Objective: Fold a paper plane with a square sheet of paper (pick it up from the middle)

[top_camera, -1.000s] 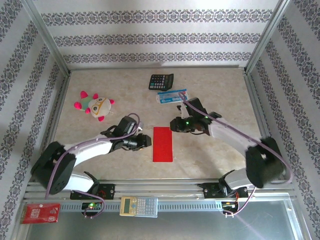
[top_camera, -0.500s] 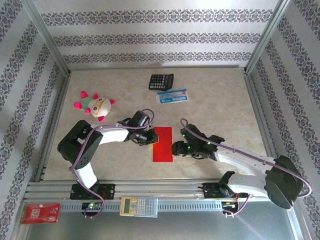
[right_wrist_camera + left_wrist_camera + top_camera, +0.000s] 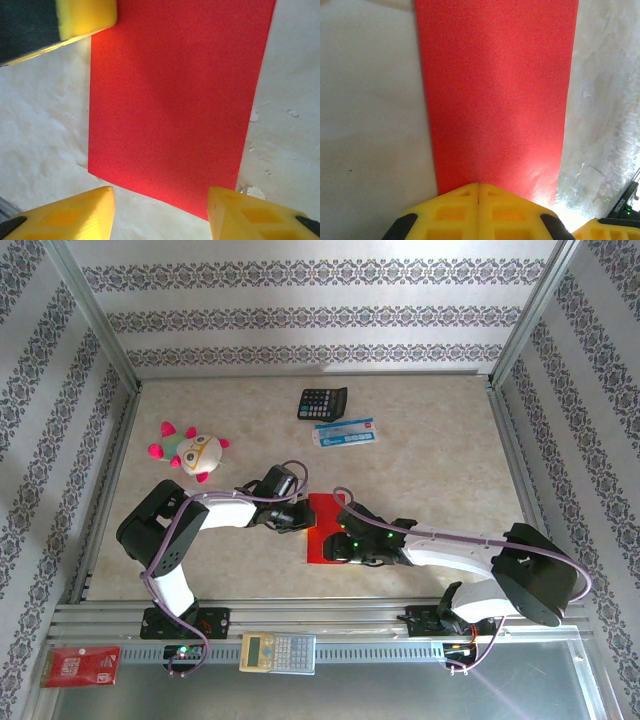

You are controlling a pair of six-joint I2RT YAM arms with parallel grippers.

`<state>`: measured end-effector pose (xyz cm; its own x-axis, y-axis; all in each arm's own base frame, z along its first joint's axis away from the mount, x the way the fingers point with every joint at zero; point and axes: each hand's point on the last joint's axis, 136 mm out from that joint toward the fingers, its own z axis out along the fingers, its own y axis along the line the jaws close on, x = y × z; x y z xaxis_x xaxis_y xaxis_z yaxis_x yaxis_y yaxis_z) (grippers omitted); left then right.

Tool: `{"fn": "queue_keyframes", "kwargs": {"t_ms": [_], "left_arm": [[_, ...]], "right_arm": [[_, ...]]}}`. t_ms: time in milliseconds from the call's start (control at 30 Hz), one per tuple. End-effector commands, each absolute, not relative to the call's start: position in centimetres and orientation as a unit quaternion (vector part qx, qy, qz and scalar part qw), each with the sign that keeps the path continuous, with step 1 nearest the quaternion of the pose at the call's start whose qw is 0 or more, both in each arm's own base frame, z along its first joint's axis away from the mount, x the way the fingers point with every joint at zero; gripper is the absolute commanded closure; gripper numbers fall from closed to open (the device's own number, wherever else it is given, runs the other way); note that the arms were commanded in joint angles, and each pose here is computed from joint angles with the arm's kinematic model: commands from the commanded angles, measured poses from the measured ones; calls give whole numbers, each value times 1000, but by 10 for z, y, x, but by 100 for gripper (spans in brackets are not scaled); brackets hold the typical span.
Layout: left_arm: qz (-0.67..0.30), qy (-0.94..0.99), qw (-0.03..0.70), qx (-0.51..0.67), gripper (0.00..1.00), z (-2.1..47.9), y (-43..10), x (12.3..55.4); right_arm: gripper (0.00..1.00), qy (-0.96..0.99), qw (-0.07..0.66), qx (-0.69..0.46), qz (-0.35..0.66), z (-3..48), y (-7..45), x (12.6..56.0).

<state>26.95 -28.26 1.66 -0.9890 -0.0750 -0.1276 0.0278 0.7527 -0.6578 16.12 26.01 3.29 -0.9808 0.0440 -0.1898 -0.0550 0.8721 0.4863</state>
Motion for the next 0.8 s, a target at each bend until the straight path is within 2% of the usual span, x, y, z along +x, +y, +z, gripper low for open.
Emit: {"fn": "queue_keyframes", "kwargs": {"t_ms": [0,767], "left_arm": [[-299,953,40,-29,93,-14,-263,248],[-290,956,30,-29,93,-20,-259,243]], "right_arm": [[48,965,102,9,241,25,255,160],[51,957,112,-4,267,28,263,161]]}}
